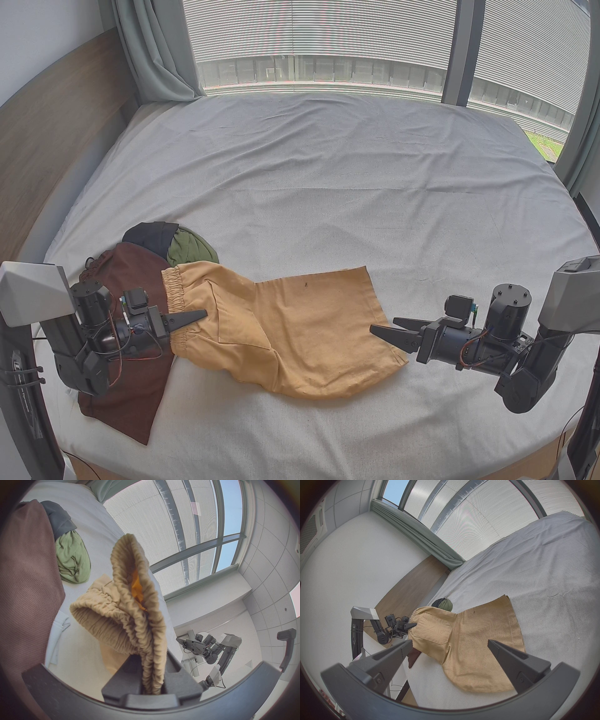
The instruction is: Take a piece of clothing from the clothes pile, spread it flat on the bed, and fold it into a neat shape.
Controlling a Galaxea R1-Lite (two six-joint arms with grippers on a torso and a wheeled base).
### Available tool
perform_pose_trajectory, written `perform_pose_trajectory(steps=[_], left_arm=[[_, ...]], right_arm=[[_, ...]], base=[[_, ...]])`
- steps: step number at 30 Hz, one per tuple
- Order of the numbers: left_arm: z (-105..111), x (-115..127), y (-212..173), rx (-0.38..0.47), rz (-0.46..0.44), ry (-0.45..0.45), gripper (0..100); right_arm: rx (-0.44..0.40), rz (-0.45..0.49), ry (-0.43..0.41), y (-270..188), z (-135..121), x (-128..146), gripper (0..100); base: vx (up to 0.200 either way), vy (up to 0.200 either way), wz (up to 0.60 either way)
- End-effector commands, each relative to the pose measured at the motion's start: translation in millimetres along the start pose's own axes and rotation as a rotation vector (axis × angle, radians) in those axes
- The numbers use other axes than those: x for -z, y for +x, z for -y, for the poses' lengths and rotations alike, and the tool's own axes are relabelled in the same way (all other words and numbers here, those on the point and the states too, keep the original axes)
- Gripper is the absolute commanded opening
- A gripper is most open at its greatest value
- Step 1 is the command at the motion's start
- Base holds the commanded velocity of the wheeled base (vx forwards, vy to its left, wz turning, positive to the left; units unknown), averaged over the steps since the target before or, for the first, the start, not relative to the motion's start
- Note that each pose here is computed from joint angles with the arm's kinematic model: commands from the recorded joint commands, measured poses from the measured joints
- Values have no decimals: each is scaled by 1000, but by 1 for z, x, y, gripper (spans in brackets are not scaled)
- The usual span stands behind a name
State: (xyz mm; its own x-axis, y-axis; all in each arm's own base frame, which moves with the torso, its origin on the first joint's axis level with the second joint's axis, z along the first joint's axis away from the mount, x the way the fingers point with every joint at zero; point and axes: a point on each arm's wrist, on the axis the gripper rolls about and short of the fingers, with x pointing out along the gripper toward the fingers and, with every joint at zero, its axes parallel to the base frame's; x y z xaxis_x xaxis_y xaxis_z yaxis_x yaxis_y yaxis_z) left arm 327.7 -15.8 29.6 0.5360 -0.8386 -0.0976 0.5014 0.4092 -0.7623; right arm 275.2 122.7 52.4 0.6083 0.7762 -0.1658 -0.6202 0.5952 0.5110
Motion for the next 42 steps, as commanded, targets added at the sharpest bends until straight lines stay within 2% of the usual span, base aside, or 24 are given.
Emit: perform_pose_trajectory(steps=[1,15,23,33,42], left_arm=[[5,7,16,0,-14,3,0],[29,22,64,69,-65,41,0],[33,29,83,109,-101,1,0],[28,34,105,141,-121,-3,0],[40,43,134,168,-122,-61,0]], right_arm=[[-1,-2,0,0,0,1,100],[-9,2,-5,2,-2,0,100],[-7,5,-4,2,-1,-1,100],[-5,9,-5,2,-1,-2,100],[-6,17,-7,3,0,-4,100]], base=[[0,0,0],[0,0,0],[0,0,0],[0,0,0],[0,0,0]])
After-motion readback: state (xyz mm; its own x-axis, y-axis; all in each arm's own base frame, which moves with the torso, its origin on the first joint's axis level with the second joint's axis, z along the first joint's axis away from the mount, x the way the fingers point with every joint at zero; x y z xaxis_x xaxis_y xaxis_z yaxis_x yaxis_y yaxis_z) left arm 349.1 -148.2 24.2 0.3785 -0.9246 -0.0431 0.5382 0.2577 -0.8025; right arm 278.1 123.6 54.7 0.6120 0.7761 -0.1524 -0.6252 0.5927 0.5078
